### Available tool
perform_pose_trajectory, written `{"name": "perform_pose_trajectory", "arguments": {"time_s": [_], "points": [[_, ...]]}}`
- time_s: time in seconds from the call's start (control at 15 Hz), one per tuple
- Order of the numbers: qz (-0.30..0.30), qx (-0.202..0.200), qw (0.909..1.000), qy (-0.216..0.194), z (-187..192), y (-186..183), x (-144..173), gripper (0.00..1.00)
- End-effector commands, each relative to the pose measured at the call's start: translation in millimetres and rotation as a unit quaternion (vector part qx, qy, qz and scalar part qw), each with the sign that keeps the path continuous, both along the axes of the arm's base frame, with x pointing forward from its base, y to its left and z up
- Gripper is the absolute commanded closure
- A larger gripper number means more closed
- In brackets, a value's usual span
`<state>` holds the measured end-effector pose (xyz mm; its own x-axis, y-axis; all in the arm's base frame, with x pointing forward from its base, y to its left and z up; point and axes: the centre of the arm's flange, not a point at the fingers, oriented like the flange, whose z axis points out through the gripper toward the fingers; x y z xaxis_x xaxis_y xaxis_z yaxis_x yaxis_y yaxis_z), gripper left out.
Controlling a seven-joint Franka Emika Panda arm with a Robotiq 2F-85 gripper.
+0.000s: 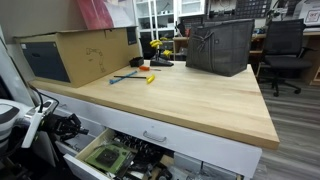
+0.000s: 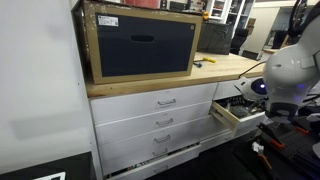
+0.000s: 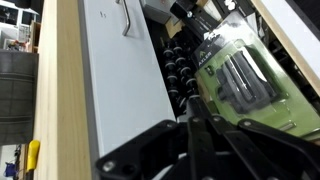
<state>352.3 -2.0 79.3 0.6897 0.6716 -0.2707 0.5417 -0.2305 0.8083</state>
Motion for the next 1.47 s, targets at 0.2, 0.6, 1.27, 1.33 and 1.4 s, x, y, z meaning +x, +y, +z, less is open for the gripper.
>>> {"name": "perform_pose_trajectory", "arguments": {"time_s": [0.2, 0.6, 1.27, 1.33, 1.4], "points": [[-0.019, 0.053, 0.9977, -0.036, 29, -58, -40, 1.00], [-0.028, 0.091, 0.9939, -0.056, 60, -38, -27, 1.00], [-0.041, 0.158, 0.9833, -0.080, 116, -33, -2, 1.00], [-0.039, 0.164, 0.9828, -0.076, 122, -35, 1, 1.00], [-0.036, 0.168, 0.9824, -0.072, 128, -38, 3, 1.00]]}}
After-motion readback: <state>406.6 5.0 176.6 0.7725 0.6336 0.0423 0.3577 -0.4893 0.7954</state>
